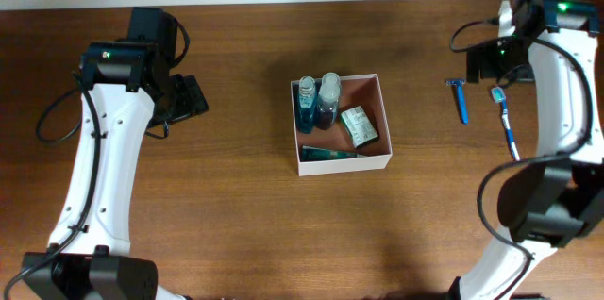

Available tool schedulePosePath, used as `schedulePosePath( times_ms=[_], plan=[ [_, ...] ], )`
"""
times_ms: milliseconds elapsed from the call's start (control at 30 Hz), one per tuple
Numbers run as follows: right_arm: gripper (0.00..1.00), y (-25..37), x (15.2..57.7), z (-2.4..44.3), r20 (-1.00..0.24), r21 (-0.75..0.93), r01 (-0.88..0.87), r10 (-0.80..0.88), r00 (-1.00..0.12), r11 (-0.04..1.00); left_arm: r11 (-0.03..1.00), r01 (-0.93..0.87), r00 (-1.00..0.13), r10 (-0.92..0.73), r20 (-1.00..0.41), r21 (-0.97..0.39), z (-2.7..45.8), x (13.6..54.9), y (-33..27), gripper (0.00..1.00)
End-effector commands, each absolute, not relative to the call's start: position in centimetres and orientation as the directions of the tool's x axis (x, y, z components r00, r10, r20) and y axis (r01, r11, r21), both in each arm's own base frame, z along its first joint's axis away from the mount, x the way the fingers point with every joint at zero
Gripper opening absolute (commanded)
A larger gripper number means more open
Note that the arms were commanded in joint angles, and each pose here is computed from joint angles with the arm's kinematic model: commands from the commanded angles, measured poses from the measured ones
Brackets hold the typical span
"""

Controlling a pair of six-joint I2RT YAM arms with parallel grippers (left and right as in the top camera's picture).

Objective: Pack container
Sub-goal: 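Move the right gripper over the blue razor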

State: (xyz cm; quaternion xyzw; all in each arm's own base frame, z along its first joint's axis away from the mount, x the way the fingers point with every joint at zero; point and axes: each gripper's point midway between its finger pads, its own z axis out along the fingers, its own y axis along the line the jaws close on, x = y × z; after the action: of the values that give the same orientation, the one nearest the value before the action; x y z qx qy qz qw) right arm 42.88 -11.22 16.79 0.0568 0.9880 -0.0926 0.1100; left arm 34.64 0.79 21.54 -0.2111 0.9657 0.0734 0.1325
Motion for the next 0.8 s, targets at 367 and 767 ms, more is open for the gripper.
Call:
schedulePosePath(
  times_ms=[367, 767],
  plan=[
    [0.98, -9.2, 43.0, 8.2, -0.019, -0.043, -0.066, -0.067, -0.998, 0.997, 0.894, -0.438, -0.873, -0.398, -0.283, 0.094, 21.2, 34.7, 1.0, 0.99],
    [0.98, -7.6, 44.0, 7.8, -0.070, 0.051, -0.145, -0.141, -0.987, 0.988, 0.894, -0.438, -0.873, -0.398, -0.283, 0.094, 21.2, 34.7, 1.0, 1.00]
  ],
)
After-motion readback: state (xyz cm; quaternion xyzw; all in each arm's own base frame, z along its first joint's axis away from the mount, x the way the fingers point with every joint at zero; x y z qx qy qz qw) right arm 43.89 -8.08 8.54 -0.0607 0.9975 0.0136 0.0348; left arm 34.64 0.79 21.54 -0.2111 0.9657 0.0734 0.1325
